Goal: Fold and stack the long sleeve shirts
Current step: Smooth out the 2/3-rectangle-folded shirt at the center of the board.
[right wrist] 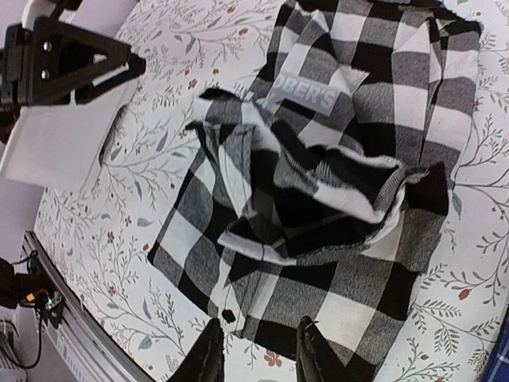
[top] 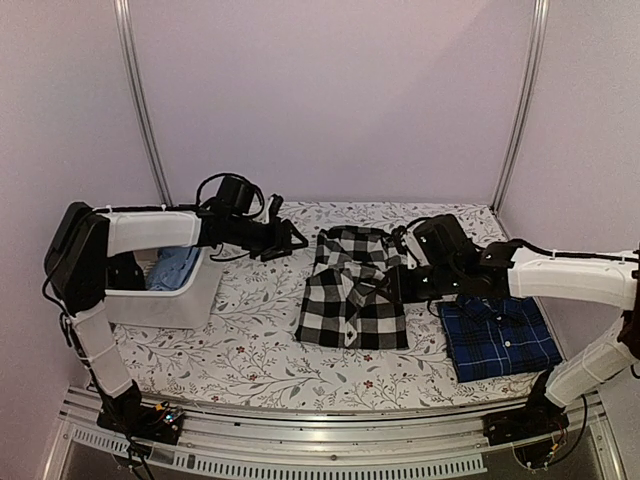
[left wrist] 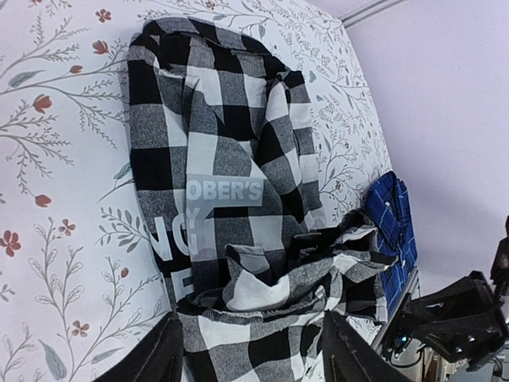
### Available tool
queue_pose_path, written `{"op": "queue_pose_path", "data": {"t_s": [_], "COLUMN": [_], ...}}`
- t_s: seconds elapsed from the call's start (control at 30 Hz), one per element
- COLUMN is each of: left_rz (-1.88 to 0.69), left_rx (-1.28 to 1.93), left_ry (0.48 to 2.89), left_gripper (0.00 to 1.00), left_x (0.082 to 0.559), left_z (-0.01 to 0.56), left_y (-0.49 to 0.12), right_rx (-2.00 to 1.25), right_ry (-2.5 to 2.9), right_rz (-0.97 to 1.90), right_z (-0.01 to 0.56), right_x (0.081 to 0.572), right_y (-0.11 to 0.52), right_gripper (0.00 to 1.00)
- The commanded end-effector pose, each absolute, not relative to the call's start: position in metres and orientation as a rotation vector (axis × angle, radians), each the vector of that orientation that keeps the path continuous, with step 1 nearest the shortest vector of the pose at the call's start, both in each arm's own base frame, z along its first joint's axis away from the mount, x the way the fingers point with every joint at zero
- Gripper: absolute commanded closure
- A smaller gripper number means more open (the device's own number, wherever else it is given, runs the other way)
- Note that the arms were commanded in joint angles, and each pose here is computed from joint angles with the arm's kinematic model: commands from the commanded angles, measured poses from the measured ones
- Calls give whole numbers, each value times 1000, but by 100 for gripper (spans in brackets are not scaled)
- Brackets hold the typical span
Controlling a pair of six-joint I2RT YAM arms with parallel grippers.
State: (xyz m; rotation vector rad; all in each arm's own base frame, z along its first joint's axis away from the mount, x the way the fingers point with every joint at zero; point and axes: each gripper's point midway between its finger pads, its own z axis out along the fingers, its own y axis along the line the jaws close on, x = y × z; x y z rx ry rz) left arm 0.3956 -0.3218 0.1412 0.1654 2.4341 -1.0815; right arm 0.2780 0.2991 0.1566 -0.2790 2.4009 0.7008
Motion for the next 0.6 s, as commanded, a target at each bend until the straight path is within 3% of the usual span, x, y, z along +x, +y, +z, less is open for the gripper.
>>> {"op": "queue_pose_path", "data": {"t_s": [0.0, 0.27, 0.57], "left_rz": [-1058, -1081, -1122], "left_rx": [194, 264, 355], "left_ry": [2421, 2436, 2479], "left_gripper": [43, 57, 66], "left_x": [382, 346, 311], "left_z": [150, 148, 127], "left_y": [-316, -332, -358], "right_rx": [-277, -364, -249], "right_ry": [2438, 2489, 2524], "right_rz": [816, 934, 992], "right_z": [138, 111, 83], "right_x": [256, 266, 338], "right_y": [304, 340, 340], "right_gripper": [75, 80, 79]}}
